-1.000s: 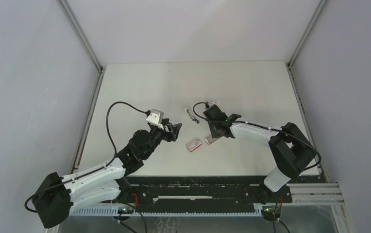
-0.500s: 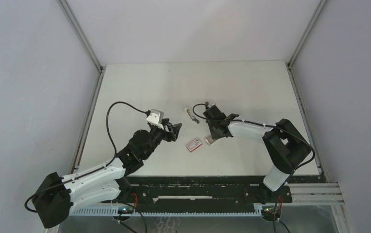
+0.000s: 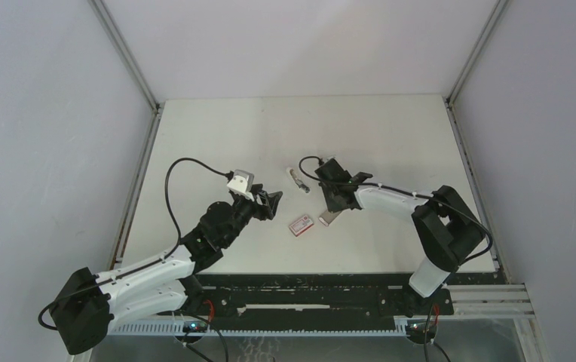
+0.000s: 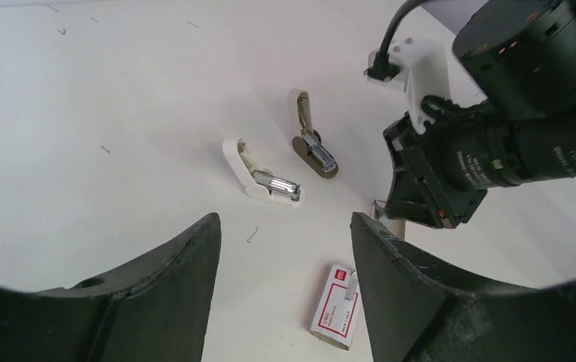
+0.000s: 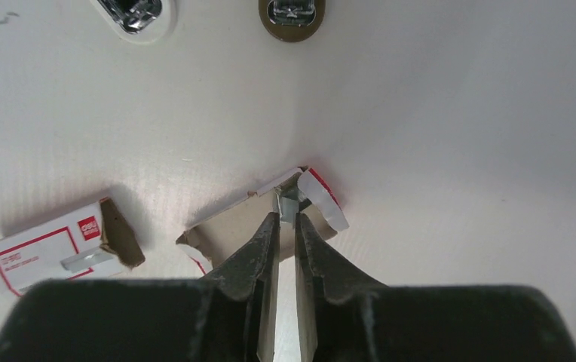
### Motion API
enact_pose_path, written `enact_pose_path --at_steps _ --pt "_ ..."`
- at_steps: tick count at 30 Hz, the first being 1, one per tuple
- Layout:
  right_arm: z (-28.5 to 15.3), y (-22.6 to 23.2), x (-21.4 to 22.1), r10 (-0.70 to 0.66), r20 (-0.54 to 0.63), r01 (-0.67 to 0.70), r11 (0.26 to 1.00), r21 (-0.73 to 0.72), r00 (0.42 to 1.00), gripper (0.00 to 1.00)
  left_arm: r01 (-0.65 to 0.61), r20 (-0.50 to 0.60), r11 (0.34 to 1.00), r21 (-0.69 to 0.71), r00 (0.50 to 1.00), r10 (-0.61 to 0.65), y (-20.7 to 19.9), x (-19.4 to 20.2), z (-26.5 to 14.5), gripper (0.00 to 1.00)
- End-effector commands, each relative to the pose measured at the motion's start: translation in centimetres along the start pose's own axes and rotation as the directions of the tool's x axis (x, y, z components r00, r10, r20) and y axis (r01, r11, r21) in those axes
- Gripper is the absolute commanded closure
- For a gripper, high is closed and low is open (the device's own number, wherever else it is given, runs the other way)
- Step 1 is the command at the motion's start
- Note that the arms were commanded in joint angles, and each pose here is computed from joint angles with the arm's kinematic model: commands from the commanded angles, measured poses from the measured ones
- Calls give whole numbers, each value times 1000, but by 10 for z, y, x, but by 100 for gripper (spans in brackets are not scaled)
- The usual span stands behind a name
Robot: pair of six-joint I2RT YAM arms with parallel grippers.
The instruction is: Load the staples into the stapler
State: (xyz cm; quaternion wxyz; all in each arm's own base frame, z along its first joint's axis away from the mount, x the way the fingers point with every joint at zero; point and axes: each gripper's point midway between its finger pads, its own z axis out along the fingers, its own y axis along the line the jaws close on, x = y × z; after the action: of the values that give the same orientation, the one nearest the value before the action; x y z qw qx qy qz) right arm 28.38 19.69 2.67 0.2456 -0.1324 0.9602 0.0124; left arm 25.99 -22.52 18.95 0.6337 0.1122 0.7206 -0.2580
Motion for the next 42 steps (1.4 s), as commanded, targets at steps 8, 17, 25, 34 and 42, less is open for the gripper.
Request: enact_pose_path --at_steps 8,17,25,34,42 --pt "-46 -25 -44 6 102 -8 1000 15 995 89 7 14 1000 -5 1000 -7 3 0 -2 32" --pt "-20 9 -25 58 26 -55 993 -104 998 75 11 14 1000 -3 1000 -11 2 -1 -3 32" --pt "-3 10 -10 63 -20 -64 997 -37 998 71 11 18 1000 -8 1000 -11 3 -2 -4 32" --pt "3 11 -2 36 -28 -35 999 13 999 72 15 19 1000 -5 1000 -15 2 -3 -4 31" --pt "9 8 3 20 -38 -18 999 46 999 75 15 20 1000 -9 1000 -15 3 -3 -5 31"
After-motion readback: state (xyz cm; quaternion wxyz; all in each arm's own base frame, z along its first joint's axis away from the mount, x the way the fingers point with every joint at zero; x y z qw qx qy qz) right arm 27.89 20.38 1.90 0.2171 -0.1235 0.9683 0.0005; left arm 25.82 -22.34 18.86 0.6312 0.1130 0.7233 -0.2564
